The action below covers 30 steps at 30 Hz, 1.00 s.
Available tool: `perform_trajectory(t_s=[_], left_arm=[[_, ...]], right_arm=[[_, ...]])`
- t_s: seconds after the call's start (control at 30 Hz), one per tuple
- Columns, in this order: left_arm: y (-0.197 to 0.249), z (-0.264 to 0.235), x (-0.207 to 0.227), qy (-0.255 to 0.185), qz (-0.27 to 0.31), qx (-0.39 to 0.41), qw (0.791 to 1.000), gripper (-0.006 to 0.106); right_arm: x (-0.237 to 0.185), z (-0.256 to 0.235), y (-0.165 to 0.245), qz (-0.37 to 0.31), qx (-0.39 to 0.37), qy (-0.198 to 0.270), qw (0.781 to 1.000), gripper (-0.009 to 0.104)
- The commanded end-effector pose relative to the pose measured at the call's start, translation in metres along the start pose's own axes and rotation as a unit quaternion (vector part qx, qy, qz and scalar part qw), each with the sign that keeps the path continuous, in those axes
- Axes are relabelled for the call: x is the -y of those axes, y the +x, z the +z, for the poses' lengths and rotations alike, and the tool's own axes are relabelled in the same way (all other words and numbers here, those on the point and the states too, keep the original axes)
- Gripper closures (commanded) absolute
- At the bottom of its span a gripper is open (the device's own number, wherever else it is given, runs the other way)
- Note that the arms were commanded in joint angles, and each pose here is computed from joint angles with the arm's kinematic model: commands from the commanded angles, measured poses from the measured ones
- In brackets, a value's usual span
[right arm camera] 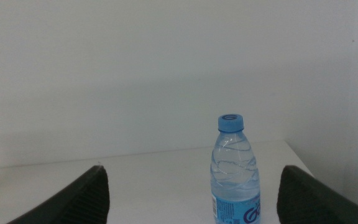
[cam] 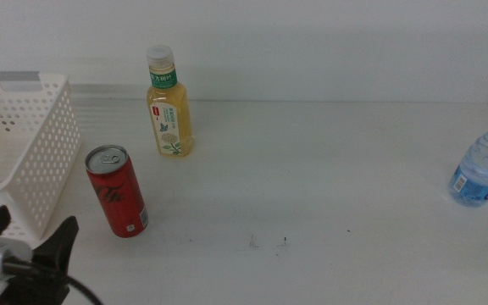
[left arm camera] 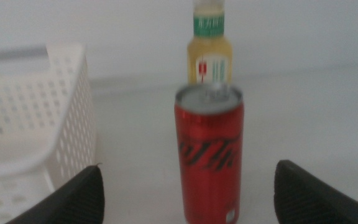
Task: Use arms to grab the bottles and put them into the dustbin to the left of the table.
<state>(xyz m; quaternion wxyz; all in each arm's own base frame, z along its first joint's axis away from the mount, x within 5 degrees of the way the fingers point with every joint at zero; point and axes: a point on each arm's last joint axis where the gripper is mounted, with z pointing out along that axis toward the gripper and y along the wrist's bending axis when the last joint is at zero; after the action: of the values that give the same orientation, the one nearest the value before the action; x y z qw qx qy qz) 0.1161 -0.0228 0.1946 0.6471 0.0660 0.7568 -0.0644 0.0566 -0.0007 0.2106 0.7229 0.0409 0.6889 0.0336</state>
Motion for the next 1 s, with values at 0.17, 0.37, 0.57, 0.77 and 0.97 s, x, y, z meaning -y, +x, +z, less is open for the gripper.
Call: perform_trajectory(t_s=[0.17,0.37,0.57,0.77,0.97], left_arm=[[0.012,0.015,0.003,0.012,-0.005,-0.037,0.999,0.007],[0.012,0.016,0.003,0.011,-0.002,-0.039,0.999,0.007],[0.012,0.016,0.004,0.018,-0.017,-0.036,0.999,0.007],[0.014,0.016,0.004,0.018,-0.032,-0.049,0.998,0.007],[0.02,0.023,0.007,0.031,-0.022,-0.061,0.997,0.007]], right_arm=[[0.0,0.0,0.0,-0.003,0.007,0.003,1.0,0.014],[0.0,0.0,0.0,-0.003,0.007,0.003,1.0,0.014],[0.0,0.0,0.0,-0.003,0.007,0.003,1.0,0.014],[0.0,0.0,0.0,-0.003,0.007,0.003,1.0,0.014],[0.0,0.0,0.0,-0.003,0.007,0.003,1.0,0.014]])
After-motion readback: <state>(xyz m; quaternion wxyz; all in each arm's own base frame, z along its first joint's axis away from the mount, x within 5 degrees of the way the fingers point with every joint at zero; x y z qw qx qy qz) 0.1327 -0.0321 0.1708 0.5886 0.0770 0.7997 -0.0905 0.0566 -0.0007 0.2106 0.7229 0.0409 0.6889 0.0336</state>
